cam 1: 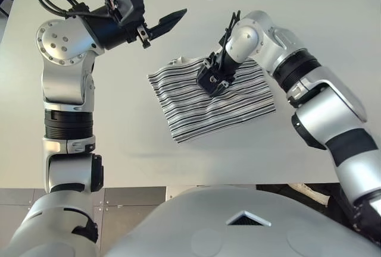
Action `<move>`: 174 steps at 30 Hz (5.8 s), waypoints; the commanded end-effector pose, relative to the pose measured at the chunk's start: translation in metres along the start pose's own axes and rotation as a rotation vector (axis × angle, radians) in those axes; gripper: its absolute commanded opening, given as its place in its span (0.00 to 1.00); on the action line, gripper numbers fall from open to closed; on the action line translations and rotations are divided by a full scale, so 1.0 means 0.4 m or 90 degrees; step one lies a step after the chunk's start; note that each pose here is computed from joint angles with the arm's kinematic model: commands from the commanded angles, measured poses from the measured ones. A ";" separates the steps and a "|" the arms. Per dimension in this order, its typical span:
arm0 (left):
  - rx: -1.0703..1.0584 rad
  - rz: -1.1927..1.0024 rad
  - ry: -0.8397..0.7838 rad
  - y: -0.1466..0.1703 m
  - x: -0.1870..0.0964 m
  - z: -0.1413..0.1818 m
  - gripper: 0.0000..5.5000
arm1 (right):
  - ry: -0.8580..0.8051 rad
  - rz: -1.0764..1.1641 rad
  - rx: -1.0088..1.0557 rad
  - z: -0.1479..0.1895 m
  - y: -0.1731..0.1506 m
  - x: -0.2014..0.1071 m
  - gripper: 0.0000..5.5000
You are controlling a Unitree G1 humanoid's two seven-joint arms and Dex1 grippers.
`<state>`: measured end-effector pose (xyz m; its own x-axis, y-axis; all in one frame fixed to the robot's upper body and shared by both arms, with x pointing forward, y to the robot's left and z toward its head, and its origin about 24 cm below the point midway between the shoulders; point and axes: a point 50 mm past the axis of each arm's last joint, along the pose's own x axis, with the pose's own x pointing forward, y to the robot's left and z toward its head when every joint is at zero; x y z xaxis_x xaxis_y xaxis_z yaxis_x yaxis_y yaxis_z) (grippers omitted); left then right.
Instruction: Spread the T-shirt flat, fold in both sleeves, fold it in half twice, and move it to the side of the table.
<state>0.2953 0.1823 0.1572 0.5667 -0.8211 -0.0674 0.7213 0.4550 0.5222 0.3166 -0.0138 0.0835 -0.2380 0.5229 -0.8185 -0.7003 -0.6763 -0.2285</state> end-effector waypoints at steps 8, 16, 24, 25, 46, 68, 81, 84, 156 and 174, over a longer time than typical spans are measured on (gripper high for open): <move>0.002 0.016 -0.009 0.019 -0.002 0.014 0.48 | 0.158 -0.060 0.181 -0.080 -0.038 -0.166 0.52; 0.000 0.003 -0.009 0.006 0.000 0.007 0.48 | 0.352 -0.143 0.121 -0.151 -0.019 -0.115 0.52; 0.000 -0.002 -0.011 0.008 0.005 0.008 0.48 | 0.343 -0.224 0.161 -0.169 -0.008 -0.063 0.52; 0.000 -0.002 -0.011 0.007 0.006 0.009 0.48 | 0.342 -0.224 0.163 -0.170 -0.006 -0.056 0.52; 0.008 -0.001 -0.019 0.022 -0.001 0.011 0.48 | 0.253 -0.436 0.058 0.008 -0.104 0.153 0.52; 0.003 0.022 0.011 -0.003 -0.041 0.004 0.48 | 0.288 -0.057 0.112 -0.087 -0.039 -0.029 0.52; 0.003 0.020 0.015 -0.004 -0.042 0.003 0.48 | 0.331 -0.069 0.111 -0.121 -0.008 -0.002 0.52; 0.006 0.015 0.005 0.001 -0.028 0.007 0.48 | 0.370 -0.137 0.130 -0.139 0.003 0.041 0.52; 0.597 -0.738 0.176 -0.155 -0.232 -0.194 0.45 | 0.135 -0.224 0.091 0.054 0.280 -0.144 0.52; 0.564 -0.745 0.184 -0.182 -0.242 -0.195 0.02 | 0.086 -0.188 -0.048 0.089 0.314 -0.013 0.52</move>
<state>0.2277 0.2516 0.0673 0.0274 -0.4567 -0.8892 0.3815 -0.8174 0.4316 0.2032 -0.0866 0.0805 0.0541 0.6364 -0.7694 -0.7026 -0.5233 -0.4822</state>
